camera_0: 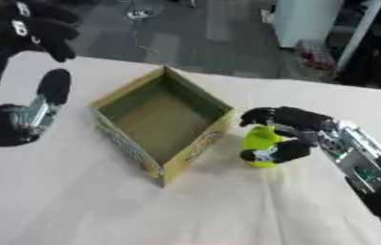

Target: Pick up objects on the table and place them in the box.

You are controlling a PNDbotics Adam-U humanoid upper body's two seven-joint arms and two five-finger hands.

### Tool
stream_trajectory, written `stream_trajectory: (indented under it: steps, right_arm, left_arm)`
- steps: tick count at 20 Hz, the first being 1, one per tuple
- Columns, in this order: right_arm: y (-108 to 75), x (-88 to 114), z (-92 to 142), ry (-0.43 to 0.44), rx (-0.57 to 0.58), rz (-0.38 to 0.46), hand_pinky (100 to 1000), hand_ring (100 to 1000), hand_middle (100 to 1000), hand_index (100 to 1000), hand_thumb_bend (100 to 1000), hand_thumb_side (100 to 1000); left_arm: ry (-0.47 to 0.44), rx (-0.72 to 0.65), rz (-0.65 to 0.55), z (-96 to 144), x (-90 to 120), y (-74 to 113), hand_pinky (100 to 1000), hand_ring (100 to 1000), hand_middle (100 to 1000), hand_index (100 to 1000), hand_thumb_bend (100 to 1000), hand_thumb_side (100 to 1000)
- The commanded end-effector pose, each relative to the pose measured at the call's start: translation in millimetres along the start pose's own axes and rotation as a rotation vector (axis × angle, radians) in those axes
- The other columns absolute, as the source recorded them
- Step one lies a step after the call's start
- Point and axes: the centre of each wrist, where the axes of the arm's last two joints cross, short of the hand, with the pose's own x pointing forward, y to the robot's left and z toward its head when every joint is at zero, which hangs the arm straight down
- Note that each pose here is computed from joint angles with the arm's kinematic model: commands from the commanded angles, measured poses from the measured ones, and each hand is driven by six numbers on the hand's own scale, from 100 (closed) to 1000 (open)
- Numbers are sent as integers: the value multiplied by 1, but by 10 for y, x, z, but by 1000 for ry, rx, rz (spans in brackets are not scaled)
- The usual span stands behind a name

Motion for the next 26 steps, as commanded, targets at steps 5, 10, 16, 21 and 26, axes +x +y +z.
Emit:
stream_trajectory:
  steps: [5,10,16,21,26]
  right_arm:
    - [-54,-49,70,13,13,37,854,862,940,922,505,946]
    - [-23,-37,50,6,18,43,858,863,941,920,462,918]
    - [25,-43,29,7,24,35,852,863,945,921,408,864]
    - [84,-45,-1,4,31,13,834,873,955,925,403,856]
    - [128,-79,-20,-4,-1,-18,827,890,963,936,387,881]
  left_arm:
    - [-29,2,-17,-61,37,59,446,538,724,738,100,718]
    - [-32,3,-17,-68,39,61,446,538,724,738,100,718]
    - [-36,4,-16,-81,42,62,446,538,724,738,100,718]
    - [-36,5,-13,-86,44,58,445,537,724,738,100,718]
    - [-45,7,-8,-107,51,52,445,537,724,739,100,718]
